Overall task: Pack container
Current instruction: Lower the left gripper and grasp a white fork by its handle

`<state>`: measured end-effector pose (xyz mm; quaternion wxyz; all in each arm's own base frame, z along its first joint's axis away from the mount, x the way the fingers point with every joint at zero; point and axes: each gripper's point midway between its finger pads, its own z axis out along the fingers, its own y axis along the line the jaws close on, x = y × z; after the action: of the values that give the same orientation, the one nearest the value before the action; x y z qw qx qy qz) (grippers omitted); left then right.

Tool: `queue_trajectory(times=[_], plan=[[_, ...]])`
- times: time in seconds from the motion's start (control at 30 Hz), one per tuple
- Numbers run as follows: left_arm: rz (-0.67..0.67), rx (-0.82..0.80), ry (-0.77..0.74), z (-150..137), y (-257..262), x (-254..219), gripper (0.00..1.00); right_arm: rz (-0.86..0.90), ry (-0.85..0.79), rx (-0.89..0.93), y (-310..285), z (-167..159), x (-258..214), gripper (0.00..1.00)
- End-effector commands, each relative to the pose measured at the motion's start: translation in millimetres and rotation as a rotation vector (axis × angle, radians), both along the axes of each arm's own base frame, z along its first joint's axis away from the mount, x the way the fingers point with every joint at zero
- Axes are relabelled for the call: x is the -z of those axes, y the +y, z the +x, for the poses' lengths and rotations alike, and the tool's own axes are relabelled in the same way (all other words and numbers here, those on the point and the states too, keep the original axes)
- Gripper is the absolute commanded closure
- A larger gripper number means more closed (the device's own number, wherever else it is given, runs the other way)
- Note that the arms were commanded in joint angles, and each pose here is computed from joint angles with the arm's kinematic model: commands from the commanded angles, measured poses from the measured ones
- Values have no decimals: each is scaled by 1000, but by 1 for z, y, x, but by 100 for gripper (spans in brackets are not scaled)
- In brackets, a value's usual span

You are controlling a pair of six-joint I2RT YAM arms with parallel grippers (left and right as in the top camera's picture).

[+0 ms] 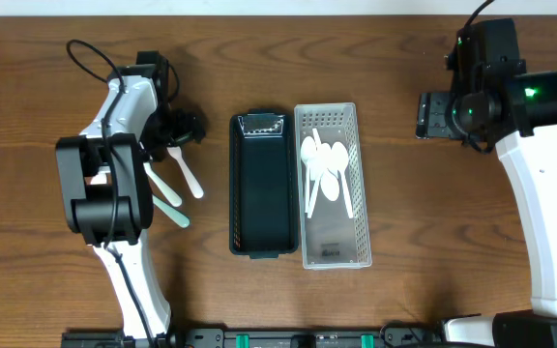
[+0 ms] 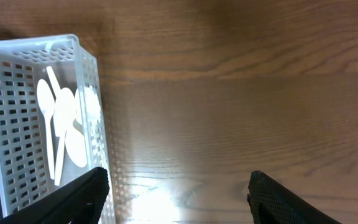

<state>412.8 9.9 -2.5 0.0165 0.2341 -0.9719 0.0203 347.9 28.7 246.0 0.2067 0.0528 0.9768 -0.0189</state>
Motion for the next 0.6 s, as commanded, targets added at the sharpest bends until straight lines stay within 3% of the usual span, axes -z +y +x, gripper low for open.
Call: queue_trajectory(times=[0.0, 0.23, 0.37, 0.5, 0.57], plan=[[-6, 12, 30, -5, -1, 9, 4, -22, 17, -5, -5, 0, 5, 25], [-6, 9, 50, -9, -1, 9, 7, -23, 17, -5, -5, 0, 5, 24], [-7, 8, 57, -11, -1, 9, 19, -22, 17, -5, -5, 0, 5, 24], [-7, 8, 58, -12, -1, 9, 40, -22, 17, -5, -5, 0, 5, 24], [-7, 8, 60, -12, -1, 9, 43, -23, 17, -5, -5, 0, 5, 24]])
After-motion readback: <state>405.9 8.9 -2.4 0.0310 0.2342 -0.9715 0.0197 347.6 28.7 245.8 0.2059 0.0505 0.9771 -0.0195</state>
